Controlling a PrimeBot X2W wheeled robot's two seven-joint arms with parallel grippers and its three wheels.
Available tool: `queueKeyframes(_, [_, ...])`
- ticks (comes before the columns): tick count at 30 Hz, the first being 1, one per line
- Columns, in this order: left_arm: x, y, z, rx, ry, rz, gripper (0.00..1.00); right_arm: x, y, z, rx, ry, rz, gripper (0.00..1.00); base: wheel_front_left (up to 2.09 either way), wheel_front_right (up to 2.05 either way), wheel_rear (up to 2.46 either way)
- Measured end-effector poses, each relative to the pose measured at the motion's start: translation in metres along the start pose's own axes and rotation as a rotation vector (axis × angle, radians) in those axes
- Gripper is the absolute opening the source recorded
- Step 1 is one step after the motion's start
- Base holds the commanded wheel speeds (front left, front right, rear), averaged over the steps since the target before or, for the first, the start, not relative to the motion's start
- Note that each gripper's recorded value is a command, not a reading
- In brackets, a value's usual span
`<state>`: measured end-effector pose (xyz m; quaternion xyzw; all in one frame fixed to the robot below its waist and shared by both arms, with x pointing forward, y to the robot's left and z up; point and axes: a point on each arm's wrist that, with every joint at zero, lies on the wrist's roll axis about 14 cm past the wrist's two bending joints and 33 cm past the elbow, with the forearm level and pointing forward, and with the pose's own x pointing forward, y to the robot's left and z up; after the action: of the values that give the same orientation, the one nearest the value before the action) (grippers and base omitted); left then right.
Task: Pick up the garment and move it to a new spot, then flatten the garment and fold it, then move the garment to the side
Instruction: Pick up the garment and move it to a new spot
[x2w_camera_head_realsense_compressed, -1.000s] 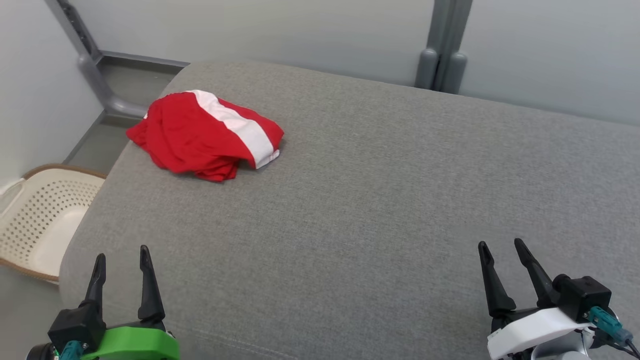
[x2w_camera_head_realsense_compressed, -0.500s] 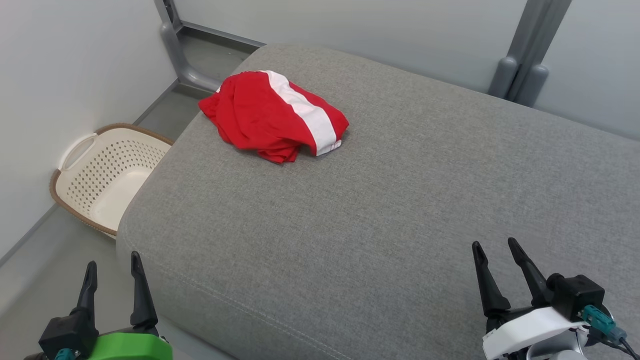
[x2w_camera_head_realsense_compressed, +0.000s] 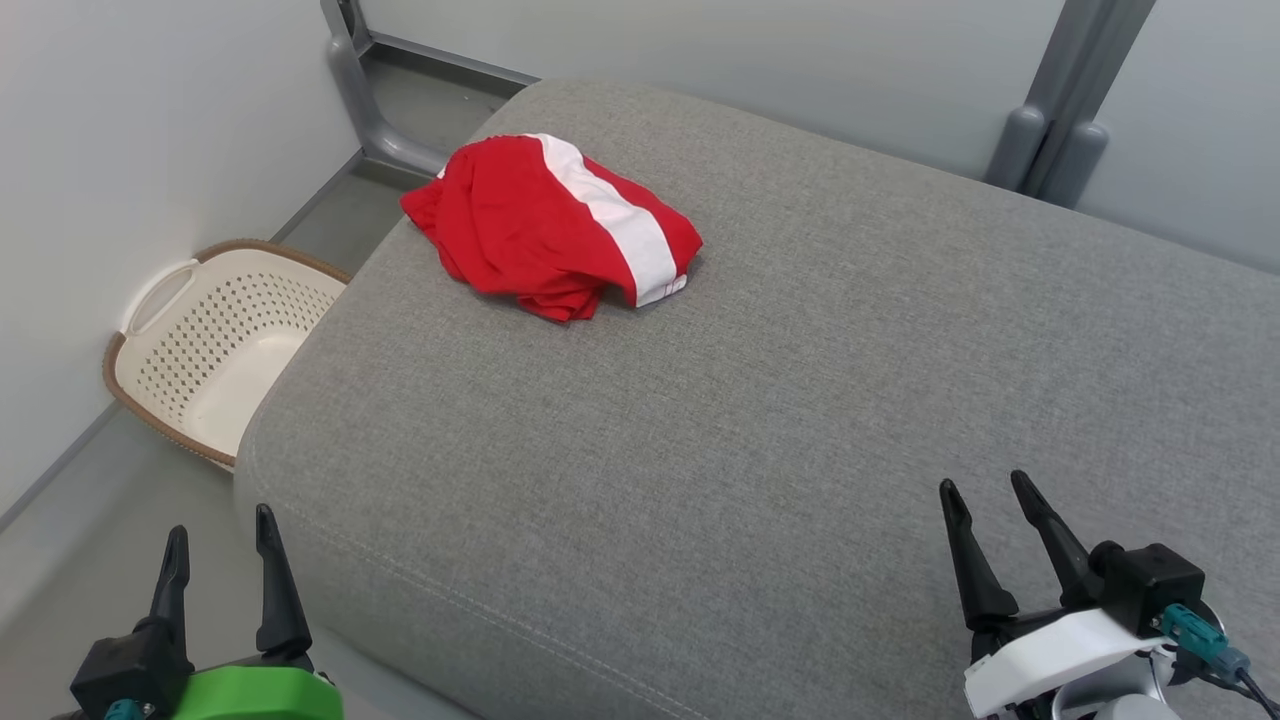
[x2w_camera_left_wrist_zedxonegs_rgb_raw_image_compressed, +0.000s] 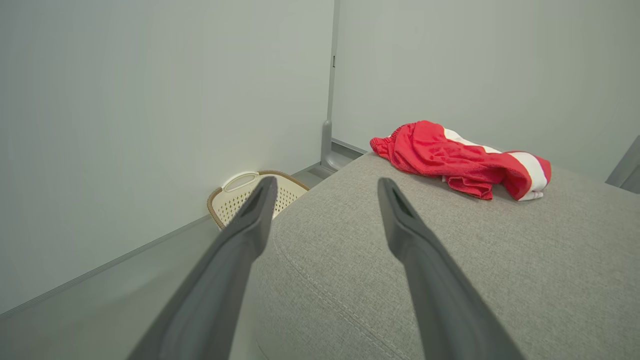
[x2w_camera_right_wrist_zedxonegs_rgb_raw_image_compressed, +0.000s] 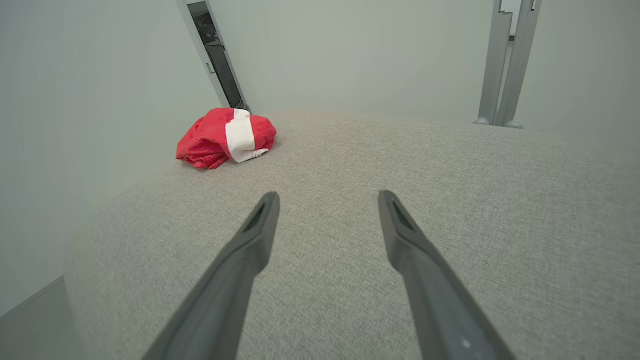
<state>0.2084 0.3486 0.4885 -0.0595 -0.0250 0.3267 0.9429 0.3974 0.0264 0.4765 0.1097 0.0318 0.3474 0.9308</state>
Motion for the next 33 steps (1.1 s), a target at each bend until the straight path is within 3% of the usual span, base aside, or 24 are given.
queueKeyframes(5, [0.010,-0.011,0.002,0.002,-0.007,-0.031,1.00,-0.005,-0.012,0.001,-0.010,-0.001,-0.029,1.00,0.00,0.00,0.00])
queueKeyframes(12, [0.062,-0.048,0.040,0.012,-0.122,-0.119,1.00,-0.010,-0.046,0.008,-0.049,-0.016,-0.089,1.00,0.00,0.00,0.00])
queueKeyframes(24, [0.178,-0.146,0.101,0.044,-0.289,-0.317,1.00,-0.039,-0.148,0.026,-0.134,-0.055,-0.307,1.00,0.00,0.00,0.00])
queueKeyframes(29, [0.225,-0.185,0.093,0.074,-0.253,-0.374,1.00,-0.064,-0.192,0.025,-0.168,-0.043,-0.421,1.00,0.00,0.00,0.00])
queueKeyframes(33, [0.260,-0.213,0.057,0.095,-0.145,-0.400,1.00,-0.086,-0.221,0.018,-0.185,-0.019,-0.510,1.00,0.00,0.00,0.00])
